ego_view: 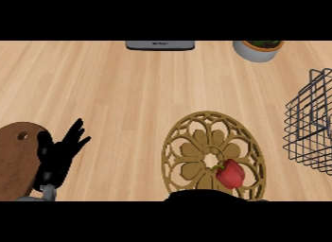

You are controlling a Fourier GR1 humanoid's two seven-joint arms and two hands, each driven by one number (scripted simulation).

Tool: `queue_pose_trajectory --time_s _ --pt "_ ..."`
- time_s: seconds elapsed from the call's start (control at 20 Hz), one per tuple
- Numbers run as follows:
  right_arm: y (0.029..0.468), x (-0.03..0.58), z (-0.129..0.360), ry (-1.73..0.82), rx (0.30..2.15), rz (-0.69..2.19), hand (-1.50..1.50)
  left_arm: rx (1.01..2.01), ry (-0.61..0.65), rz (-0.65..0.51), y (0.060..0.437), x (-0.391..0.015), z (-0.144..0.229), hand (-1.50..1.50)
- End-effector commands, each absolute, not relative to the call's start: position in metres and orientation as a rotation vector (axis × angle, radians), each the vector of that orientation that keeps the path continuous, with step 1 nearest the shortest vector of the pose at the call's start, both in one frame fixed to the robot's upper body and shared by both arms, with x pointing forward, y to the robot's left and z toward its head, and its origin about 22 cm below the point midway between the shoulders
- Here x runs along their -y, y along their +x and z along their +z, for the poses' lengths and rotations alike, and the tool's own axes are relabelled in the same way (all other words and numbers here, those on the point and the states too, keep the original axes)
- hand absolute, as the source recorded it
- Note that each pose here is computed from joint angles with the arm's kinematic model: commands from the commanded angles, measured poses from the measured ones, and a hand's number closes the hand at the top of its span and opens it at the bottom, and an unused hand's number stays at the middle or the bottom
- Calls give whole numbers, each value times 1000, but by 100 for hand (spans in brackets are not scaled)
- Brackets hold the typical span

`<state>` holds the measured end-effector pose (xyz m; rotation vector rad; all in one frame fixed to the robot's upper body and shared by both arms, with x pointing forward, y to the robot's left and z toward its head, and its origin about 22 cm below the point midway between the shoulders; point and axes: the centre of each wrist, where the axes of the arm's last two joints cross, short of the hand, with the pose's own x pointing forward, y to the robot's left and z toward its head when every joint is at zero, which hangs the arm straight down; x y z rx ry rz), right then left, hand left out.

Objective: Pick the bell pepper from the placemat and place it in the basket

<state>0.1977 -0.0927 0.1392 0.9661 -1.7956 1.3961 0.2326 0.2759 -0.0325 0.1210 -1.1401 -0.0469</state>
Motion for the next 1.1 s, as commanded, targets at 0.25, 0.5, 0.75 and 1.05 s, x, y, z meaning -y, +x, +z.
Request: queue_pose_trajectory --time_s 0.25,0.5,0.75,1.05 --pt "169 138 213 104 2122 1848 -150 996 151 -9 189 -279 -63 0" --pt "149 159 260 -172 2111 2009 -150 1024 151 -1 197 -299 -50 0" --pt "147 176 286 -279 1863 2268 -150 1013 170 1 210 -295 -45 0" --pt "157 191 318 -408 1572 2428 -150 1024 164 -22 202 -293 -41 0"
